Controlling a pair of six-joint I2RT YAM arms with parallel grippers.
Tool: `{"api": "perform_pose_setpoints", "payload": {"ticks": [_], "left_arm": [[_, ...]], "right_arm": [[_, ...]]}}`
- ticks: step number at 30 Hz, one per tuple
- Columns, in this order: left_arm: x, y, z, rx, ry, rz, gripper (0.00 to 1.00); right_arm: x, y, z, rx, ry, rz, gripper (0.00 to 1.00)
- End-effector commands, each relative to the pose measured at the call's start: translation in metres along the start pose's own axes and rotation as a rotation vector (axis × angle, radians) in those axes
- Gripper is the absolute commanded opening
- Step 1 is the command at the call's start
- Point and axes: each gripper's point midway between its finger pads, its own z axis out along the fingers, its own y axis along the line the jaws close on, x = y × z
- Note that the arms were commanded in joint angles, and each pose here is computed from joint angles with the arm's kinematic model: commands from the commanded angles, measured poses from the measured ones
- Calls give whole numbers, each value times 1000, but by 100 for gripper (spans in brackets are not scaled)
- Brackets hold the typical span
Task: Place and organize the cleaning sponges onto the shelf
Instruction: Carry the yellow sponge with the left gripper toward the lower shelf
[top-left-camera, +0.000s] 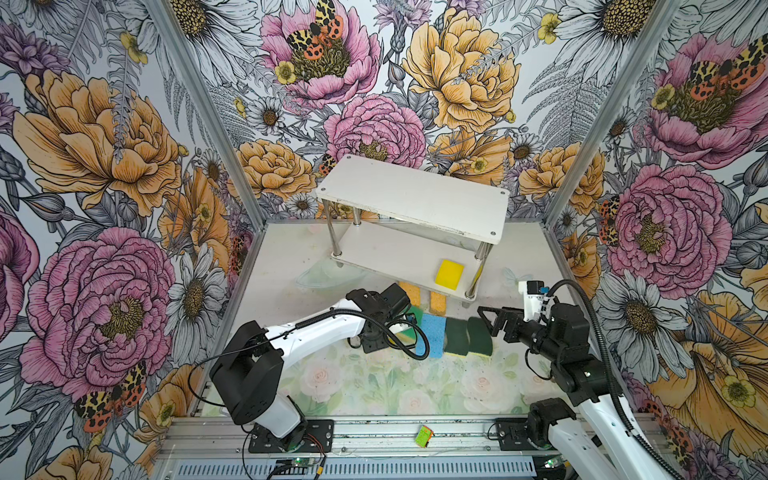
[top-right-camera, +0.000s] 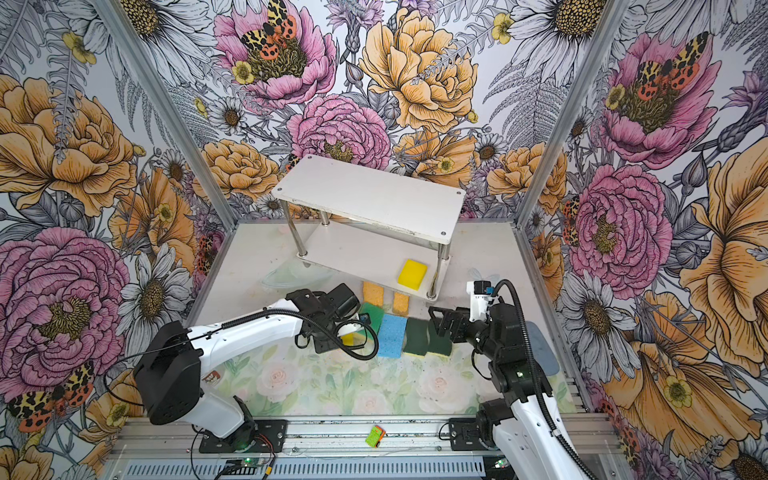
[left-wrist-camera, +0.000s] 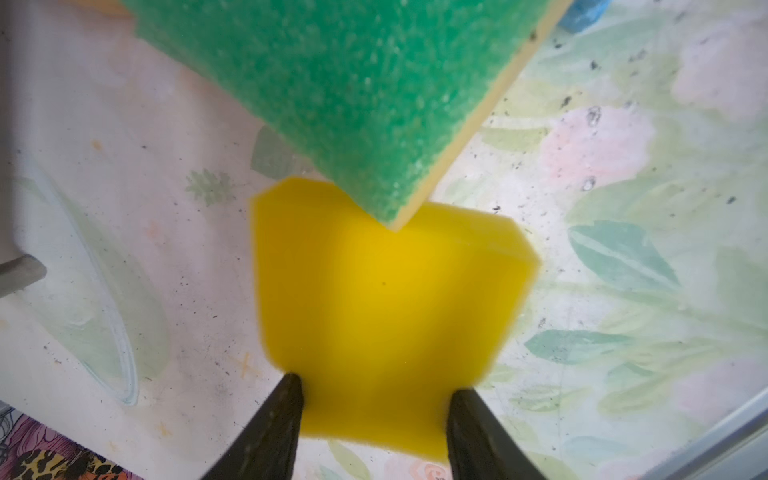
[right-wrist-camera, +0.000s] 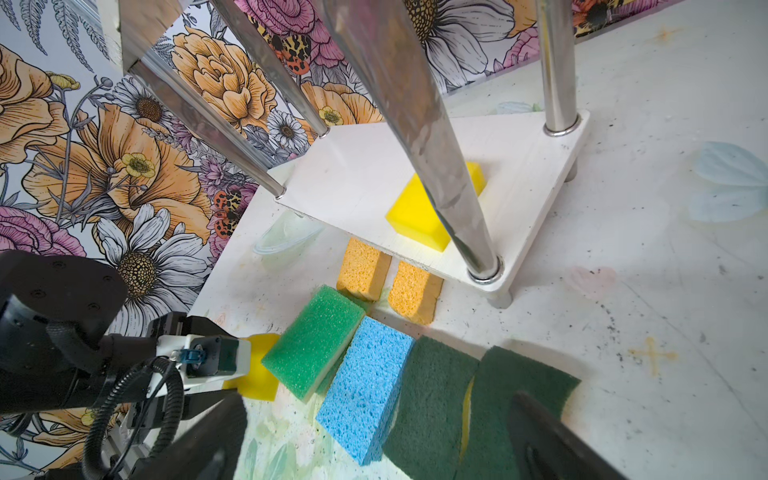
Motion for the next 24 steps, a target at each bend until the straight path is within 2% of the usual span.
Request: {"api": "perform_pose_setpoints", "payload": {"ticks": [1,7,20,24], "left_arm": [[1,13,-10,-44,-12,-42,55],[6,19,-17,-69,-11,-61,55],[8,29,-48,-117,-113,-115,55],[10,26,-47,-107,-115,-115,56]], "right_arm": [[-15,8,-3,-10,-36,-12,100],[-19,10,-3,-12,-36,-14,100],[-21,12,-4,-15,-42,-14,100],[-22,13,-5,-19,-45,-12,100]]}}
